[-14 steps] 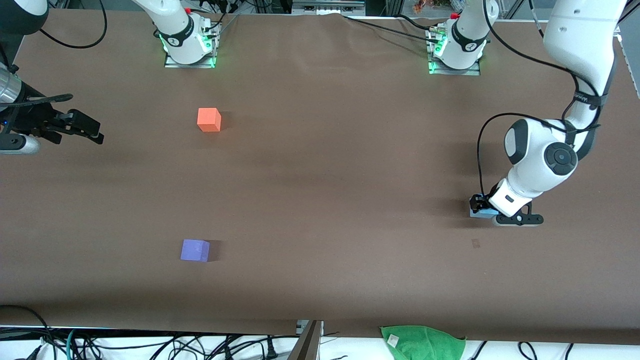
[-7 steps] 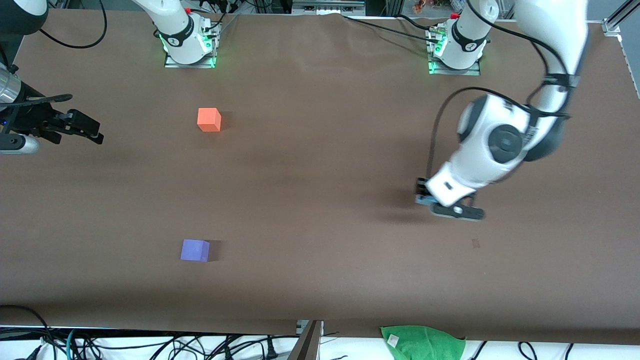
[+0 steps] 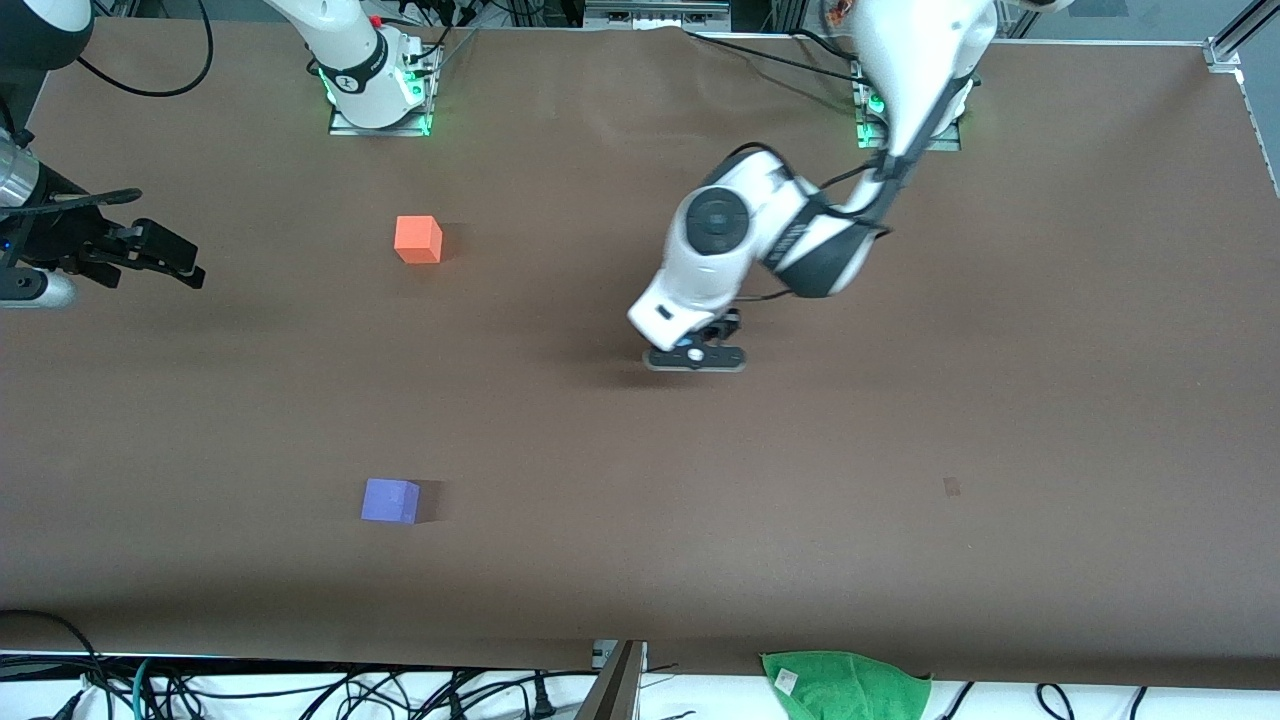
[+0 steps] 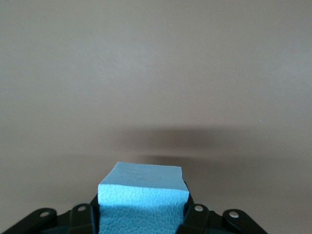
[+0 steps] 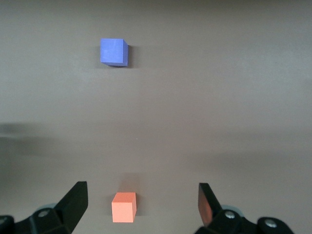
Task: Place blue block between orange and purple blocks
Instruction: 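Carry the light-blue cube with the left gripper toward the table middle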
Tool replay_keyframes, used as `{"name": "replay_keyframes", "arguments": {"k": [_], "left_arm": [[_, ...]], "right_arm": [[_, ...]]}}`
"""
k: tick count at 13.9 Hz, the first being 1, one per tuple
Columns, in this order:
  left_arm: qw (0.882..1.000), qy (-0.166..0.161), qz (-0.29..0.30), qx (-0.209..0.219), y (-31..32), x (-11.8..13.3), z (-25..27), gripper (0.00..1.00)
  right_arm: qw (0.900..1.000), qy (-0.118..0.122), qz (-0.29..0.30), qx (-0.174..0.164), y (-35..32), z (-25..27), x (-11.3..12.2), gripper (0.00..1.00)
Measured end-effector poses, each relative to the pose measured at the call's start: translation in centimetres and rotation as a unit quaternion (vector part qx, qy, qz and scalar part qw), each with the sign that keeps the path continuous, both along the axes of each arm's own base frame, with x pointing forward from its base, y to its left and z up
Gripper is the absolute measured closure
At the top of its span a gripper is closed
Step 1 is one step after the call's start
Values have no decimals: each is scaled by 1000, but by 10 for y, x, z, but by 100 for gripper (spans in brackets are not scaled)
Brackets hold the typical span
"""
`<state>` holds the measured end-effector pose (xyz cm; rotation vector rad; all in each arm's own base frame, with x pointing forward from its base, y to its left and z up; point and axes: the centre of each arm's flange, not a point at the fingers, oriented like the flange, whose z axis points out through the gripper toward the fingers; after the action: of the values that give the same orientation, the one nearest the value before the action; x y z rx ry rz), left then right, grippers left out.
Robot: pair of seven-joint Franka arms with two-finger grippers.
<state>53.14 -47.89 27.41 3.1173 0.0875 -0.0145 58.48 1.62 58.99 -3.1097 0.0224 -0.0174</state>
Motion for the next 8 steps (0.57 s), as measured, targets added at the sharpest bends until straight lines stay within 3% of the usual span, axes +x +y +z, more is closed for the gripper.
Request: {"name": "replay_keyframes", "arguments": {"k": [3, 6, 8], "left_arm": [[1000, -23, 17, 8, -37, -21, -58, 43], [1000, -27, 14, 6, -48, -29, -79, 43], [999, -37, 9, 11, -48, -27, -77, 26]], "right_arm": [[1000, 0, -1, 0, -1, 0, 0, 0], [1000, 0, -4, 0, -5, 0, 0, 0], [1000, 0, -6, 0, -7, -1, 1, 0]]}}
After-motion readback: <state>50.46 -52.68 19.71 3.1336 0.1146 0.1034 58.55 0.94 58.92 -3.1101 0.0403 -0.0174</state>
